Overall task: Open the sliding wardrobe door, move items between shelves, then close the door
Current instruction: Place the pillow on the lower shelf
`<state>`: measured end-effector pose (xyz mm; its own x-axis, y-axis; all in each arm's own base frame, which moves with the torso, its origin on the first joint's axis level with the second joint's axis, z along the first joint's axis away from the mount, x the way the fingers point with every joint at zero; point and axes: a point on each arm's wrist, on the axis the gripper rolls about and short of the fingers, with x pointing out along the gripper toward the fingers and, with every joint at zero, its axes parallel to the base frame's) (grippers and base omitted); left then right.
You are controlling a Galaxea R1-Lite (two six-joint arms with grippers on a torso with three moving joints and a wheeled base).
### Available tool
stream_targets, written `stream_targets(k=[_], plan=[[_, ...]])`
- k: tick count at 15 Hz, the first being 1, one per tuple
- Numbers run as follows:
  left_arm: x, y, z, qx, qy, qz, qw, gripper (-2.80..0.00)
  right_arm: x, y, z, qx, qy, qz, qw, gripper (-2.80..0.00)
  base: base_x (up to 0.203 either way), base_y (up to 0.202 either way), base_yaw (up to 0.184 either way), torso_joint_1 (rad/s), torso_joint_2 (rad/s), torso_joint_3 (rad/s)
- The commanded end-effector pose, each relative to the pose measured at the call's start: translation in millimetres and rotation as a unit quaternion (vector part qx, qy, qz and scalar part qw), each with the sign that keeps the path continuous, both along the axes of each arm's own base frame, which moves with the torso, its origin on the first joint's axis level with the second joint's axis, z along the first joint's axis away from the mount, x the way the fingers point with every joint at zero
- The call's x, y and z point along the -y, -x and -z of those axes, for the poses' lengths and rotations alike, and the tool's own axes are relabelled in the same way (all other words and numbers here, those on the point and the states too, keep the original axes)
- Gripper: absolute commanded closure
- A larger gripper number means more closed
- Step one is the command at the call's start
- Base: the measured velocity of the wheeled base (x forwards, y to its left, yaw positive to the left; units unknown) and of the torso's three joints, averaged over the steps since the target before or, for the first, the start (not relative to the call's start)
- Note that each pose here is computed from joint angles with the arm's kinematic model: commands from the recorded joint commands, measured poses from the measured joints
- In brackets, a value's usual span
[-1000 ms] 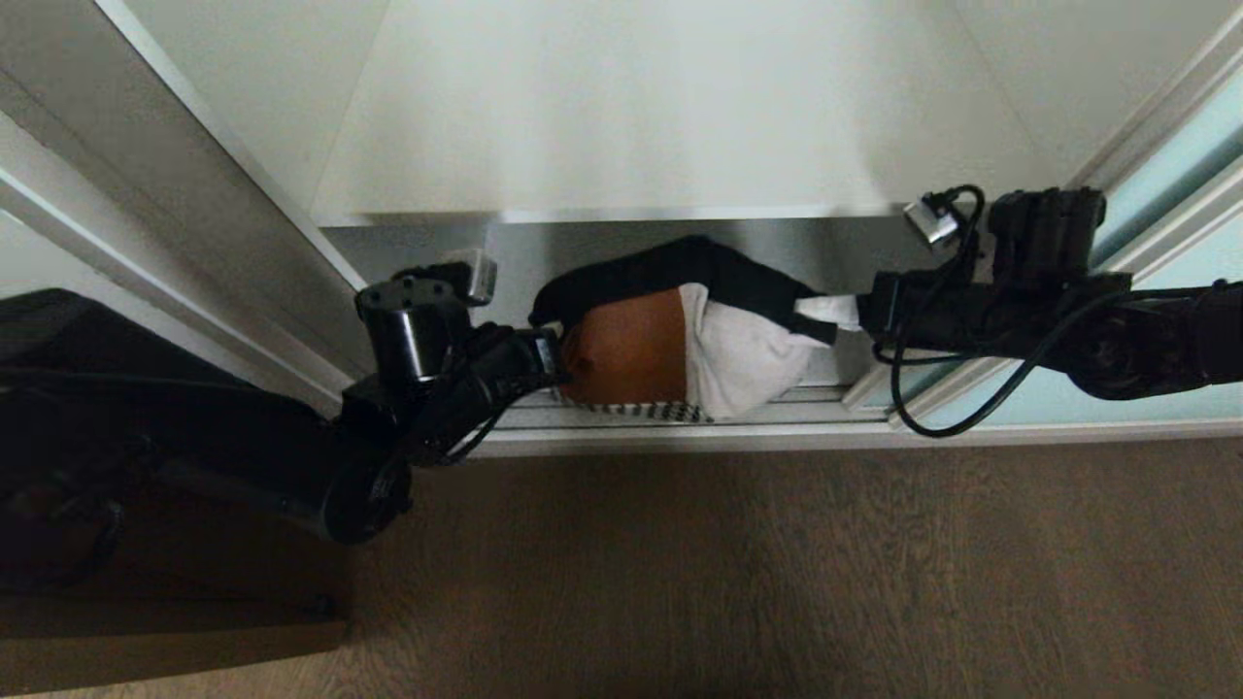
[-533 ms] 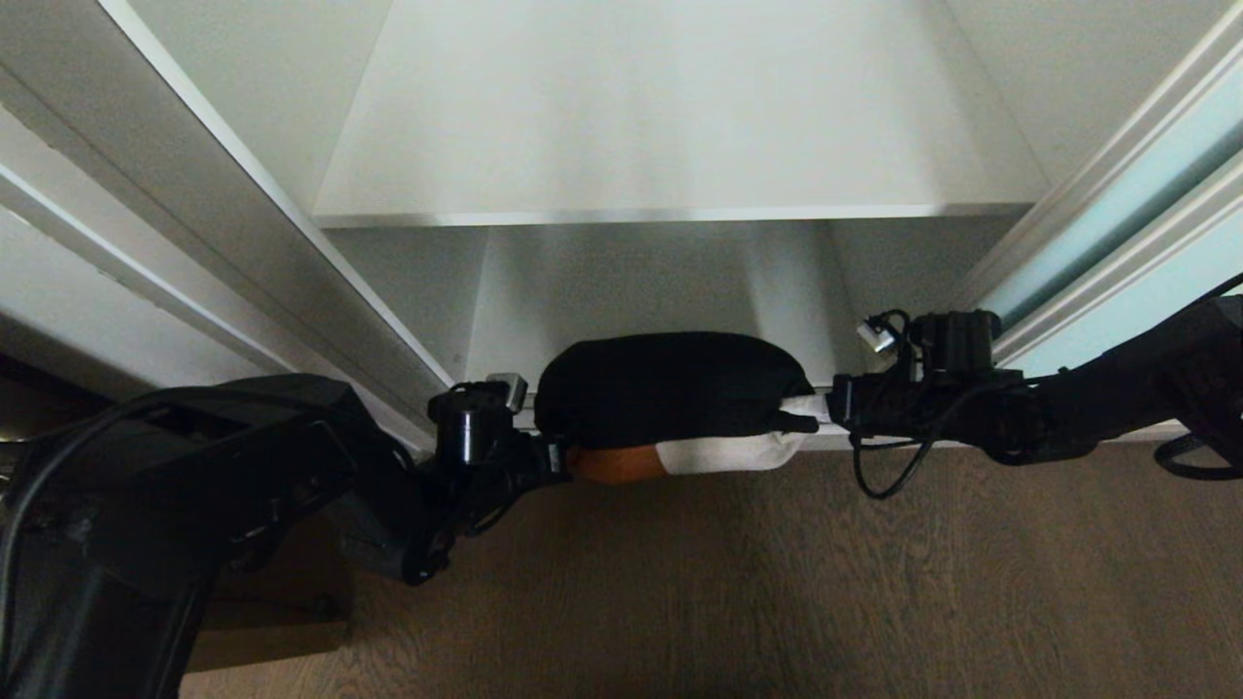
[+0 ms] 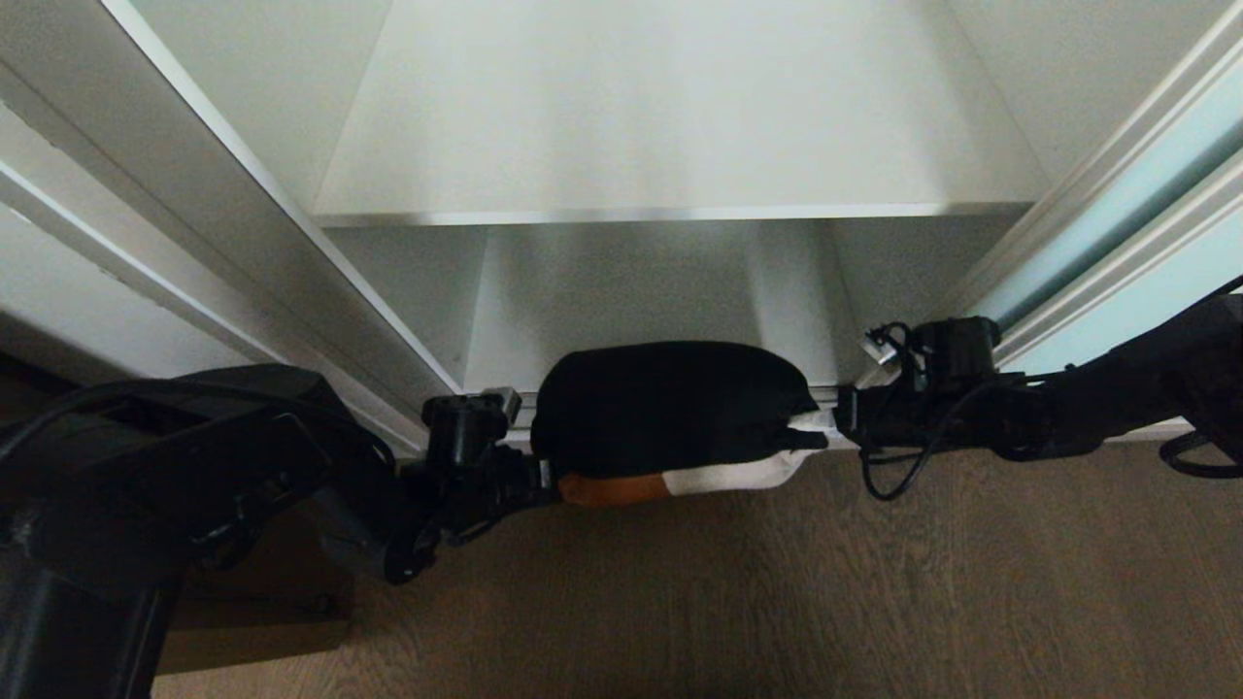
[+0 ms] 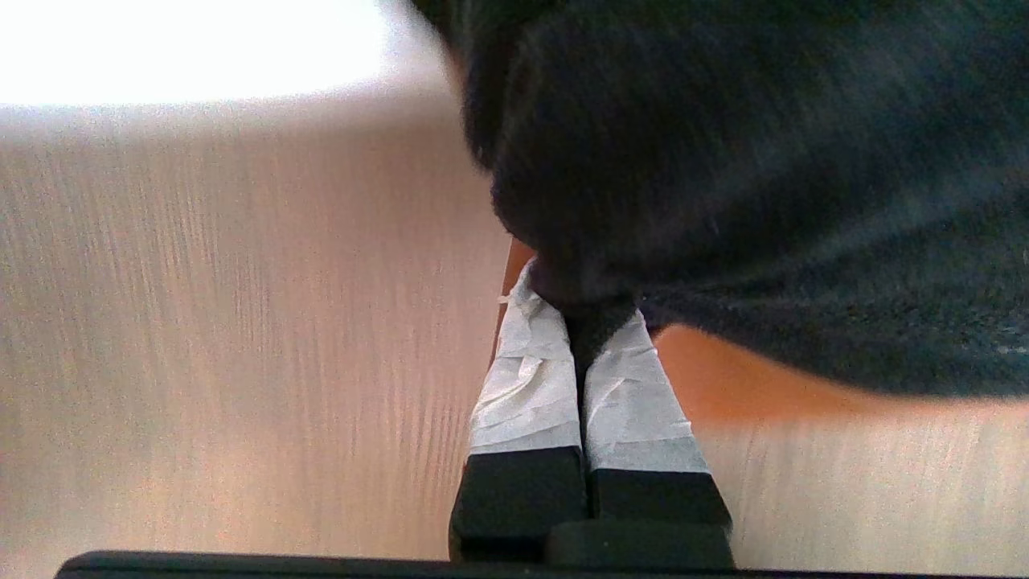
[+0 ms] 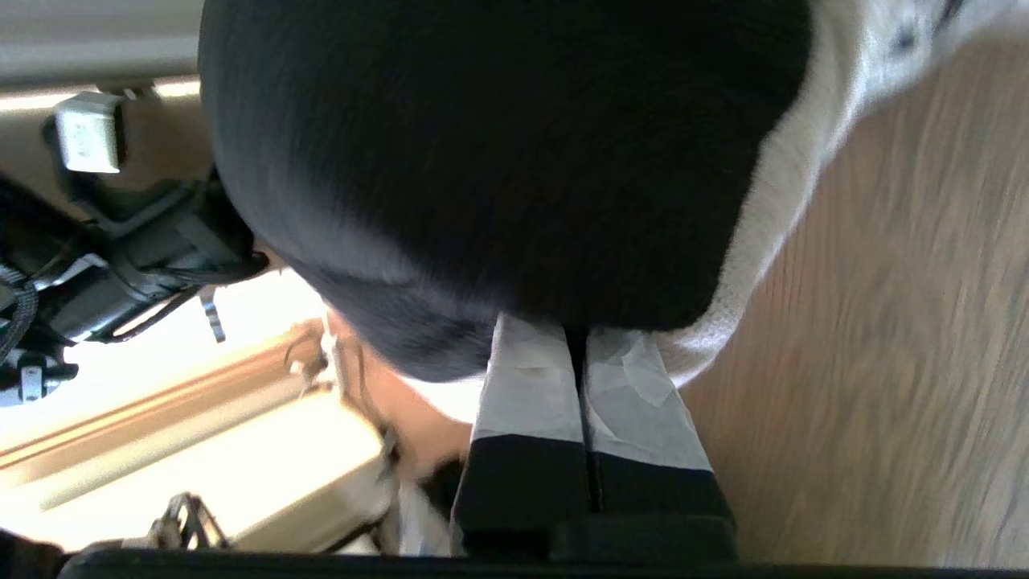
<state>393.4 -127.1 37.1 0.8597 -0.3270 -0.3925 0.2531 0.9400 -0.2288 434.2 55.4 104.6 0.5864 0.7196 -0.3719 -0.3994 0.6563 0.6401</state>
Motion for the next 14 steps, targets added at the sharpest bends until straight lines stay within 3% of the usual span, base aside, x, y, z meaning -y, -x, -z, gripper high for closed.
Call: stream_targets(k=[1,4,8,11,14], plan=[[5.4,-14.3,-39.1,0.083,0.029,-0.002,0.9961,0.00,-0.2,-1.9,-41.8,0.066,-0.010,-0.003,0.998,0.00,0.000,0.000,0.000,0.000,0.00,0.000],[12.4,-29.2,-86.0,0.168,0.059,-0.002,0.9841,0.00,-7.8,-2.8,-84.6,0.150,-0.022,-0.016,0.988,0.00,0.000,0.000,0.000,0.000,0.00,0.000],[10.7,-26.3,-166.9,0.285,0.097,0.000,0.9536,0.00,-5.3,2.8,-141.1,0.226,-0.062,-0.020,0.972,0.00,0.000,0.000,0.000,0.000,0.00,0.000],[1.8,-2.5,-189.1,0.332,0.112,0.003,0.9367,0.00,11.7,18.1,-134.5,0.246,-0.075,-0.057,0.965,0.00,0.000,0.000,0.000,0.000,0.00,0.000],[-2.2,14.7,-207.4,0.353,0.120,0.033,0.9273,0.00,17.8,38.8,-150.9,0.292,-0.109,-0.088,0.946,0.00,0.000,0.000,0.000,0.000,0.00,0.000]])
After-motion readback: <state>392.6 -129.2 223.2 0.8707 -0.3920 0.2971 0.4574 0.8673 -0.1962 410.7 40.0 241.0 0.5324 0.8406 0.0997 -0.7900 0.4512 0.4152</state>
